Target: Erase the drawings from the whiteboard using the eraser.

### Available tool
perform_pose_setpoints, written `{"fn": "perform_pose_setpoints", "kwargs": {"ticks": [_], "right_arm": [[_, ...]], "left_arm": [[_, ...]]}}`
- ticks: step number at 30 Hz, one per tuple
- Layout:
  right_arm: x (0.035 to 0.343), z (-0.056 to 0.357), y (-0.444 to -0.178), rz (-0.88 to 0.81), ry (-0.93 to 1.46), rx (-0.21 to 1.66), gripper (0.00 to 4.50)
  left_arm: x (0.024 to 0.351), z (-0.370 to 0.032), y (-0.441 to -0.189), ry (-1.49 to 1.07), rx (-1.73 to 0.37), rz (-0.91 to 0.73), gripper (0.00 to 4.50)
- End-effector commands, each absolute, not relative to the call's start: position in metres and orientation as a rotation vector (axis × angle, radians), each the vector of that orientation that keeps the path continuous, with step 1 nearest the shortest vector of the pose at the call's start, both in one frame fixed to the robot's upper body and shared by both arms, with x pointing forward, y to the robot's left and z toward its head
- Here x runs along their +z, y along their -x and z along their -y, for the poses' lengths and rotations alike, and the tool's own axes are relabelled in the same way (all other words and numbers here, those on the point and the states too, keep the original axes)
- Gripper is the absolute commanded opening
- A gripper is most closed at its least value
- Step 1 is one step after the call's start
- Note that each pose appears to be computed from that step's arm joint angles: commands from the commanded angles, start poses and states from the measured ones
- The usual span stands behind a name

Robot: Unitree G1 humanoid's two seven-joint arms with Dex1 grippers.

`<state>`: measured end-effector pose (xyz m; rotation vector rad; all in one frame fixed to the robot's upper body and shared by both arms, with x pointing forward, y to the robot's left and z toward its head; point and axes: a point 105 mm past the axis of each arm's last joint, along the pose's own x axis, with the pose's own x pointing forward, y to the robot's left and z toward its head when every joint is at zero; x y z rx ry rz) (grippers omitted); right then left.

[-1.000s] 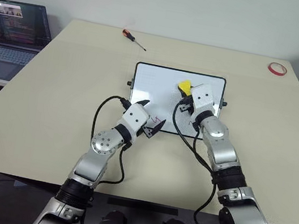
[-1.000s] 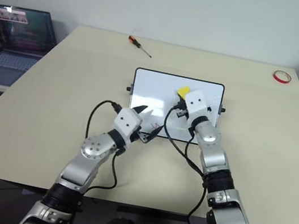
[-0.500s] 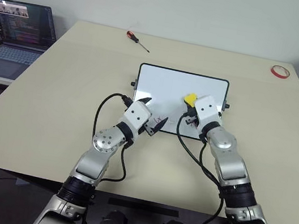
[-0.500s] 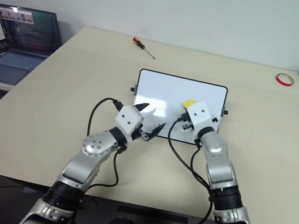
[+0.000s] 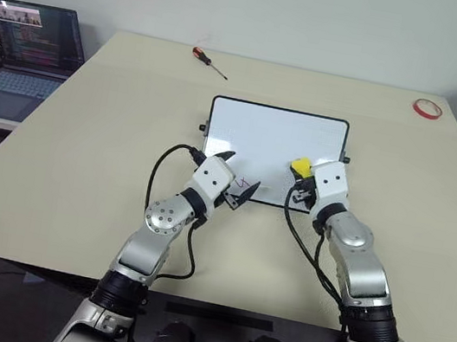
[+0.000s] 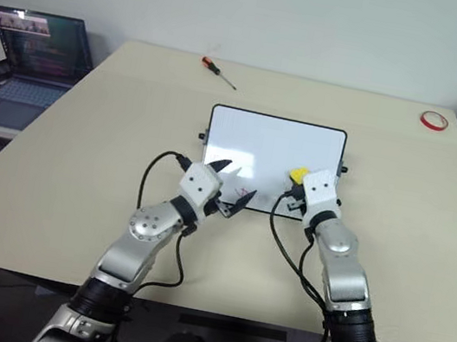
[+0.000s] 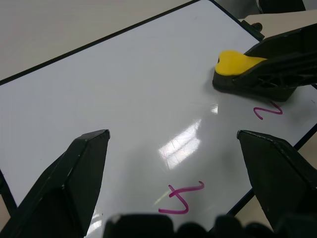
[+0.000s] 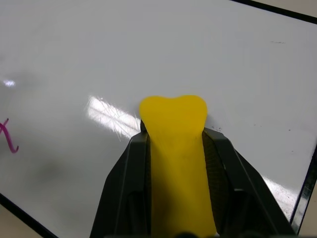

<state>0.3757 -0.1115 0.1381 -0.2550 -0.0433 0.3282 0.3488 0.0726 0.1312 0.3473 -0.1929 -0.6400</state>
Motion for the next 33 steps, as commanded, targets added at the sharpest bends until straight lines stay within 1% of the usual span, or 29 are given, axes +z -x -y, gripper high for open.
{"fn": "perform_pose_setpoints", "kwargs": {"ticks": [1,5,9,13,19,24,29,33], "right_arm": [[0.166,0.118,-0.368,0.165,0.197,0.337,1.1],[0.164,0.134,-0.353,0.17,0.174,0.33,1.1],[0.156,0.15,-0.322,0.184,0.248,0.359,1.1],[0.139,0.167,-0.292,0.145,0.332,0.373,1.1],[0.108,0.18,-0.266,0.056,0.364,0.356,1.1],[0.107,0.175,-0.265,0.069,0.37,0.366,1.1],[0.109,0.175,-0.274,0.083,0.376,0.361,1.1],[0.12,0.165,-0.287,0.135,0.39,0.374,1.1]], "left_arm": [[0.144,-0.071,-0.338,-0.331,-0.678,0.254,4.5],[0.136,-0.078,-0.326,-0.321,-0.705,0.233,4.5],[0.126,-0.085,-0.311,-0.301,-0.741,0.201,4.5],[0.118,-0.089,-0.297,-0.285,-0.764,0.168,4.5],[0.108,-0.088,-0.287,-0.278,-0.761,0.131,4.5],[0.109,-0.083,-0.29,-0.272,-0.757,0.134,4.5],[0.11,-0.082,-0.291,-0.278,-0.761,0.137,4.5],[0.112,-0.086,-0.296,-0.287,-0.741,0.142,4.5]]}}
